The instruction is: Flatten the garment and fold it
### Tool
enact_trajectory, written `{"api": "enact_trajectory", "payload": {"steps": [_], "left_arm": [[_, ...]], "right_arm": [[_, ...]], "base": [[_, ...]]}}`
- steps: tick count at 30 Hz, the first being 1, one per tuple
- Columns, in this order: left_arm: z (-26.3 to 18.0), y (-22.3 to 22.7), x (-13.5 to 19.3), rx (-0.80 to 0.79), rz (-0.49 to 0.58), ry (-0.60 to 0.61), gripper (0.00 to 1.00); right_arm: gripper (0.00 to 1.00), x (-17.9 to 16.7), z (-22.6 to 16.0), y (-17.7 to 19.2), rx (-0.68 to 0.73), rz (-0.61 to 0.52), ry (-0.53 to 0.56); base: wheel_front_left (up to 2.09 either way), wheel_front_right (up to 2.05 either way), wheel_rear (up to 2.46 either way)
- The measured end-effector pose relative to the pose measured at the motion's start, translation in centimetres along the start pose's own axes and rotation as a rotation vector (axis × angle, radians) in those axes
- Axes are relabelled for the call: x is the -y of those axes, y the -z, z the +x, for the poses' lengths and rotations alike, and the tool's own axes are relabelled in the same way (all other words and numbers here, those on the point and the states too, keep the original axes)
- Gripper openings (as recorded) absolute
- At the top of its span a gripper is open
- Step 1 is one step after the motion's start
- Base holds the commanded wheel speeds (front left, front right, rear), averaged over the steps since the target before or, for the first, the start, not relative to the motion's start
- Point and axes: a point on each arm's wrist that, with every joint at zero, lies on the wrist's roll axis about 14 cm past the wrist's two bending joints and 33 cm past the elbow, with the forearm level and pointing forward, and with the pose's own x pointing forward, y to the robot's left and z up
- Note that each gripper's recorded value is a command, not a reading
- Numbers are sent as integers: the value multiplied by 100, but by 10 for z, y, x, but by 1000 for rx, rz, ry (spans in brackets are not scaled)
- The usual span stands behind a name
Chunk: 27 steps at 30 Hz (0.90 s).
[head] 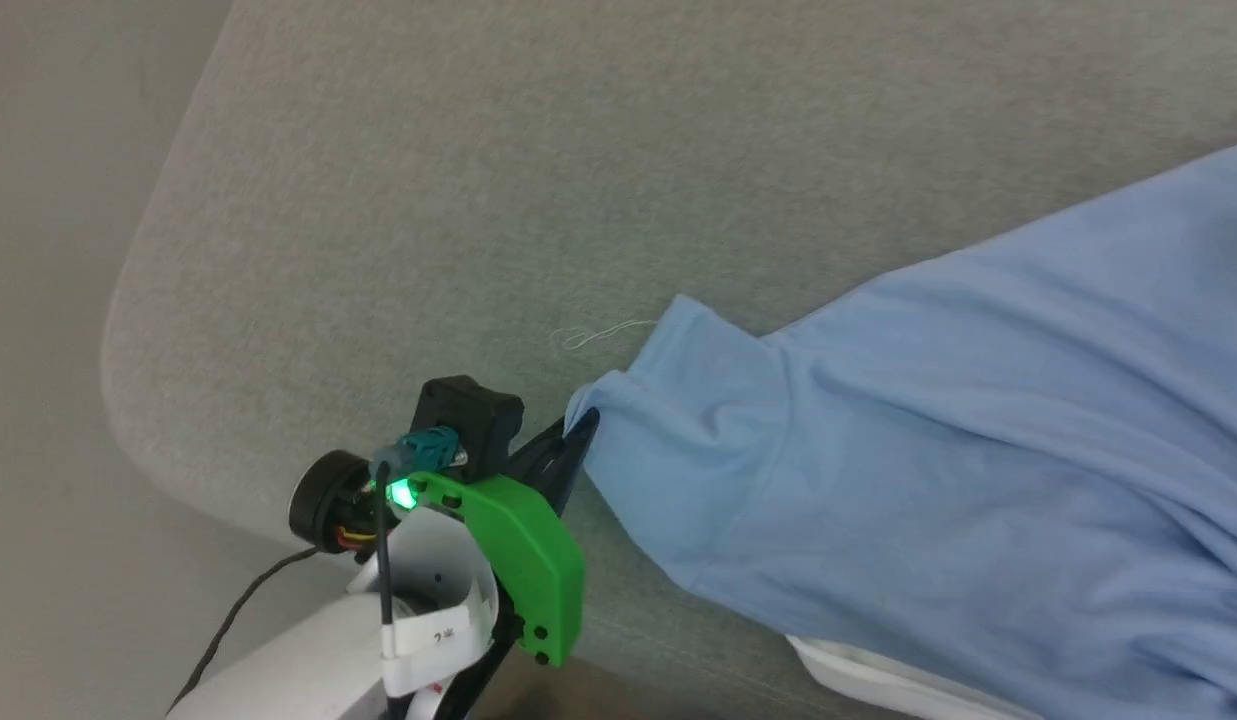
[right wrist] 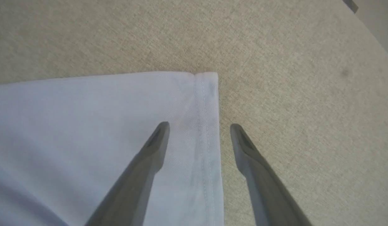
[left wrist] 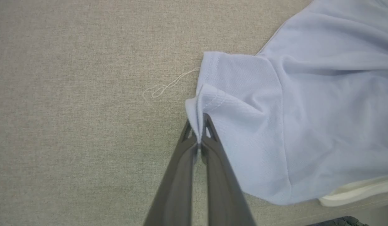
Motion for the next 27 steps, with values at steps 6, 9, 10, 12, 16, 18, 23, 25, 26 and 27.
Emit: {"api": "enact_trajectory", "payload": {"steps": [6, 9, 10, 12, 16, 18, 23, 25, 26, 27], "left_arm": [[5, 14, -14, -38, -25, -47, 0], [6, 19, -20, -54, -33, -69, 0], [6, 20, -22, -57, -35, -75, 0], [6, 23, -25, -64, -38, -84, 0], [7, 26, -27, -74, -41, -92, 0], [8, 26, -28, -75, -40, -94, 0], [6, 22, -29, -60, -29, -95, 0], [5, 18, -30, -49, -18, -94, 0], [4, 15, -31, -42, -11, -96, 0], [2, 13, -32, -35, -5, -97, 0]], "right_arm": [[100, -15, 40, 3, -68, -49, -37], [100, -17, 50, 2, -83, -78, -39], [100, -18, 53, 2, -87, -85, -44], [84, -21, 57, 4, -102, -107, -51], [0, -23, 59, 5, -103, -124, -69], [0, -24, 58, 4, -89, -121, -75], [0, -22, 52, -2, -21, -72, -83], [0, -21, 48, -5, 13, -34, -89], [0, -22, 45, -7, 36, -18, -94], [0, -23, 41, -9, 59, -8, -95]], "base": [[0, 0, 0], [0, 0, 0], [0, 0, 0], [0, 0, 0], [0, 0, 0], [0, 0, 0], [0, 0, 0], [0, 0, 0], [0, 0, 0], [0, 0, 0]]}}
